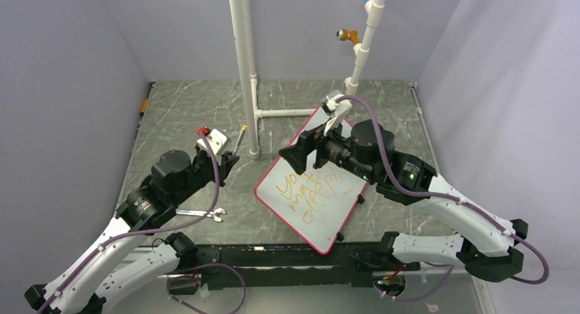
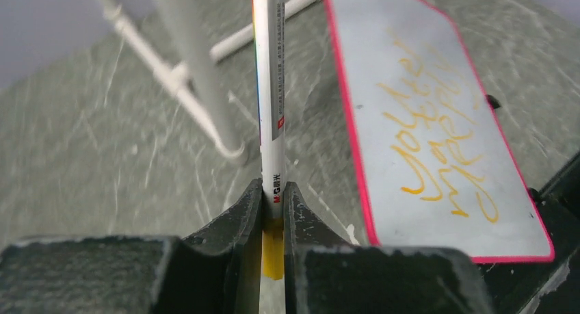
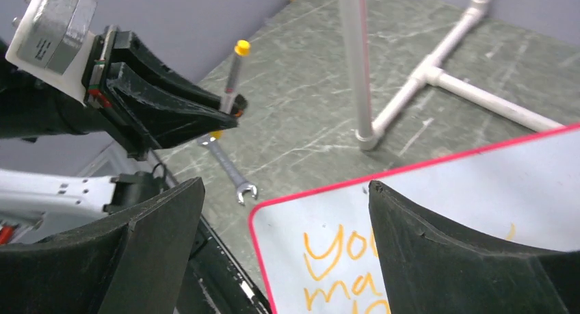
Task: Write a sentence on the whiteboard
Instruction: Put down the whiteboard marker at the center of the board, then reset both arms
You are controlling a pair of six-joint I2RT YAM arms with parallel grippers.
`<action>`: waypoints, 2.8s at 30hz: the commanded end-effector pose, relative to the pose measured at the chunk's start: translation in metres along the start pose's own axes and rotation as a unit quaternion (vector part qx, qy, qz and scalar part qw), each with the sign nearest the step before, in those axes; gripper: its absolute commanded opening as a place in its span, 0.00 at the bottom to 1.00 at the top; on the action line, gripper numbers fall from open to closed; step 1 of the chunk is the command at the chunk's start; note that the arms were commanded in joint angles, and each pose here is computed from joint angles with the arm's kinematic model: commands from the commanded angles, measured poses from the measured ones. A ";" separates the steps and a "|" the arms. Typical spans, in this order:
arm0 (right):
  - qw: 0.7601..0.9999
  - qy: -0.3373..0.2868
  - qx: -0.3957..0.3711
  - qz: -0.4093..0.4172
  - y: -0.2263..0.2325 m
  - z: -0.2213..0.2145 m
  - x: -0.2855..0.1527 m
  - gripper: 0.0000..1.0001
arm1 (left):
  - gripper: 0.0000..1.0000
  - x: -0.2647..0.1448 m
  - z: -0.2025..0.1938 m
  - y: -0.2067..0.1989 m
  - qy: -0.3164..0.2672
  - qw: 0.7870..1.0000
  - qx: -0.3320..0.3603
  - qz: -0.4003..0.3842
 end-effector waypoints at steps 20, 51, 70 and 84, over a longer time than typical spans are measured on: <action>0.993 0.035 0.046 -0.108 -0.036 -0.043 -0.024 0.92 | 0.00 0.025 -0.168 0.013 0.260 0.862 -0.317 0.298; 0.988 0.050 0.028 -0.142 -0.046 -0.051 -0.022 0.94 | 0.49 0.023 -0.205 0.013 0.285 0.835 -0.350 0.315; 0.978 -0.025 0.034 -0.205 -0.060 -0.032 -0.037 1.00 | 0.99 -0.003 -0.035 0.068 0.158 0.930 -0.166 0.287; 0.961 0.021 0.060 -0.269 -0.090 -0.089 -0.055 1.00 | 0.99 0.003 -0.009 0.091 0.061 0.938 -0.105 0.325</action>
Point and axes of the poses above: each gripper's point midway between its finger pads, its own x axis out along the fingers, its own y axis along the line the jaws close on, z = x × y, the point moved 7 cm from there along -x, back along the fingers, and after that the axes turned 6 degrees about x, right-handed, at the moved point
